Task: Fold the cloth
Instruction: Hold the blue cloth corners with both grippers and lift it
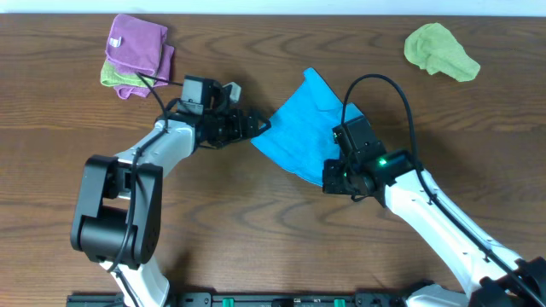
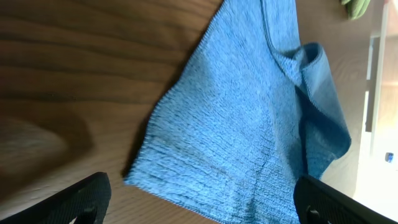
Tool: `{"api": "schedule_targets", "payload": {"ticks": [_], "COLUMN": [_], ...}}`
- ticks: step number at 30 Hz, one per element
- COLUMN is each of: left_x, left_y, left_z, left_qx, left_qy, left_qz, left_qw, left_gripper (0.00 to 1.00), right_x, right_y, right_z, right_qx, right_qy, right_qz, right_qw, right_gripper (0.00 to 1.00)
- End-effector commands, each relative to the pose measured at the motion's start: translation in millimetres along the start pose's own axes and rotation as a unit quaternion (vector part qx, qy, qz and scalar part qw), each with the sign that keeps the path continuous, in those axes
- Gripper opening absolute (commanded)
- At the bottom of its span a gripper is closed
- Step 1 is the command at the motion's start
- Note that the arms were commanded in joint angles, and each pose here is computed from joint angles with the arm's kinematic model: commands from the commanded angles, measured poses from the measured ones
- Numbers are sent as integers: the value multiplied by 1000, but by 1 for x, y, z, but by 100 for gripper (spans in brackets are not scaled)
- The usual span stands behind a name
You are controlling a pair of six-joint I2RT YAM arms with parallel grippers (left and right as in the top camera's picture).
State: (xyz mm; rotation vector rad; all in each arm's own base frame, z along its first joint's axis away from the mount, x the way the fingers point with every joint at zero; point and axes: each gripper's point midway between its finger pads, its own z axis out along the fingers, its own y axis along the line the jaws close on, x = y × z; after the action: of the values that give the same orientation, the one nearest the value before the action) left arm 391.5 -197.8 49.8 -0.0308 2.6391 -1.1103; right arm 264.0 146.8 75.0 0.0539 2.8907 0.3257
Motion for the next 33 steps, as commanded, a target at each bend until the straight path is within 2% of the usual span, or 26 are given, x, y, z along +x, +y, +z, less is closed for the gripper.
{"api": "schedule_targets", "payload": {"ticks": [1,9,13,33], "left_x": [-2,-3,-2,8], "left_y": [-1,-1,-1,8], "left_z": [6,8,8,23], "left_qx": [-11,-21,-20,-98], "left_qy": [-2,-6,-6,-16], "left_qz": [4,5,-41,-14], "left_qw": [1000,1000,999,995], "left_gripper": [95,95,95,99], "right_x": [2,7,10,9], "right_y": [1,0,-1,4], "right_z": [-3,-3,-3,-3], "right_qx": [-8,-6,-5,-18], "right_qy": [0,12,17,17], "right_qz": [-7,-11,-12,-13], "right_qw": [1000,1000,1000,1000], "right_gripper": [1,1,1,1]}}
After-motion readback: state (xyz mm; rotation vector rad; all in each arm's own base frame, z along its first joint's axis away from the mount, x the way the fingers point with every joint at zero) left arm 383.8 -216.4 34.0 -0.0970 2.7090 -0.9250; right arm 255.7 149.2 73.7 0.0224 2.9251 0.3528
